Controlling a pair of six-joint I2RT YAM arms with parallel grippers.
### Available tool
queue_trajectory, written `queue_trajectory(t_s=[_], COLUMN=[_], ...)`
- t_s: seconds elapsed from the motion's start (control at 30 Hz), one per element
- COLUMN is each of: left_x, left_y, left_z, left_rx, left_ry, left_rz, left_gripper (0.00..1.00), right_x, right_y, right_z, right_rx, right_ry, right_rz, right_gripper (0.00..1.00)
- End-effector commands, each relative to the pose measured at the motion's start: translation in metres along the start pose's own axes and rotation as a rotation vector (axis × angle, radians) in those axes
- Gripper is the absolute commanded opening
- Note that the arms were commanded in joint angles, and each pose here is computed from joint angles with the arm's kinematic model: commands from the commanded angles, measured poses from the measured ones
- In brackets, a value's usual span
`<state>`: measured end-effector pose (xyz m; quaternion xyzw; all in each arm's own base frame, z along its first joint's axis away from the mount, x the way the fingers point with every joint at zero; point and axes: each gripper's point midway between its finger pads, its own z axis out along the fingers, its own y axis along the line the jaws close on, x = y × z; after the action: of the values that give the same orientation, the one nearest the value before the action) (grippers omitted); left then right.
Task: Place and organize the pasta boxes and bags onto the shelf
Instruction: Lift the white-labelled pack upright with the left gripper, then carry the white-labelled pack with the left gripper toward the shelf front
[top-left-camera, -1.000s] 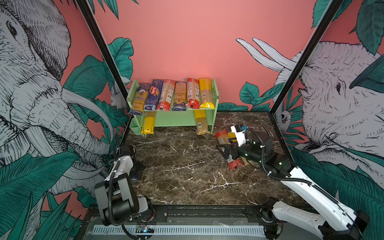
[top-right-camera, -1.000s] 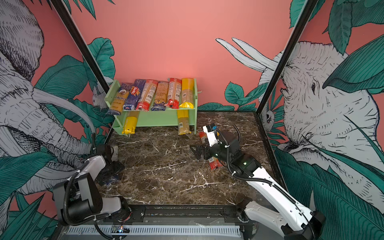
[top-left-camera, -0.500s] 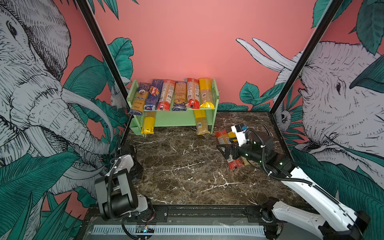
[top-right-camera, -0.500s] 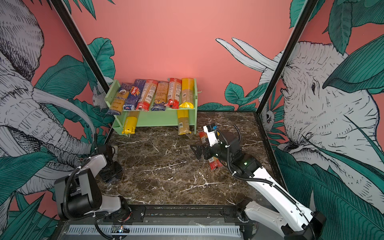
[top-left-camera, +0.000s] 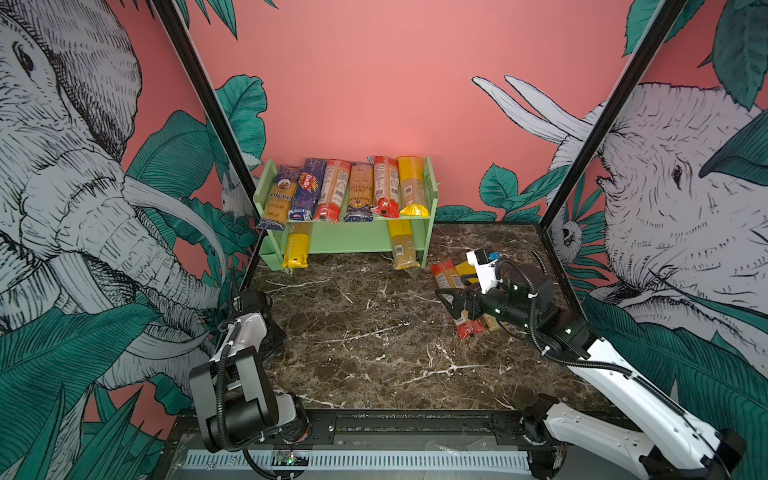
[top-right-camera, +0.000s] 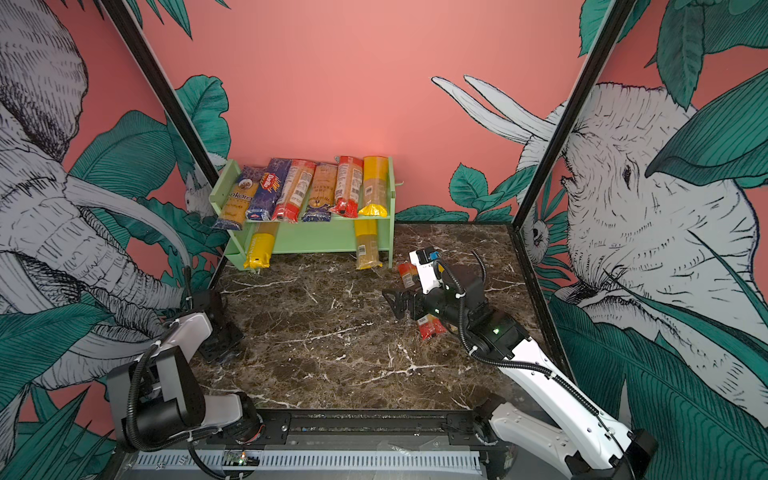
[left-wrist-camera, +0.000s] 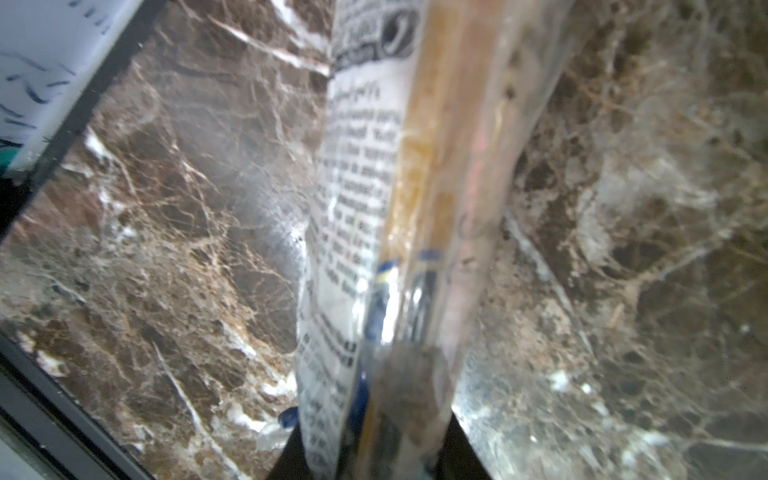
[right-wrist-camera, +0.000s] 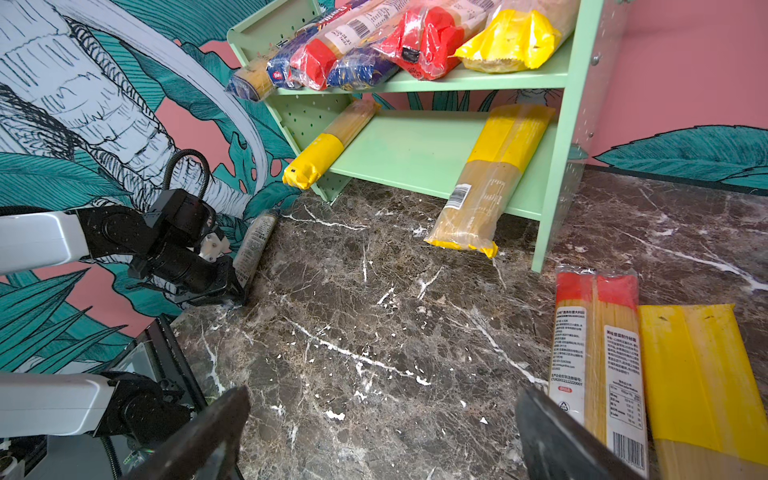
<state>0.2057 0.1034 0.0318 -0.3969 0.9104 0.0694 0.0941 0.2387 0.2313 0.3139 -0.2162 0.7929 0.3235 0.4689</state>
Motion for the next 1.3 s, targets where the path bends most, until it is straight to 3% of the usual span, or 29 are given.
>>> queue_trajectory(t_s=[0.0,0.2,0.6,0.97,1.27], left_x=[0.014,0.019,0.059,0.103,0.128], left_y=[-0.007,-0.019,-0.048,-0.072,-0.122], left_z=[-0.009,-0.041,-0.069,-0.061,-0.060], left_rx=[0.057,0.111,0.220,0.232,0.278], left_ry=[0.020,-0.057,-0.075,-0.069,-0.099], left_rz=[-0.010,0.022,0.123,0.266,0.425], left_gripper=[0.00,0.00,0.00,0.00,0.00], right_x=[-0.007,-0.006,-0.003,0.003,0.003], right_y=[0.004,0.006,0.007,0.004,0.000], right_z=[-0.003,0.002,0.011,0.018,0.016], right_rx=[-0.012,-0.029,-0.046,-0.041,-0.005], right_ry=[-0.031,-0.022,-0.011,0.003,0.011], right_rz=[-0.014,0.001,0.031,0.051,0.041], right_gripper=[0.99,0.99,0.99,0.99,0.99])
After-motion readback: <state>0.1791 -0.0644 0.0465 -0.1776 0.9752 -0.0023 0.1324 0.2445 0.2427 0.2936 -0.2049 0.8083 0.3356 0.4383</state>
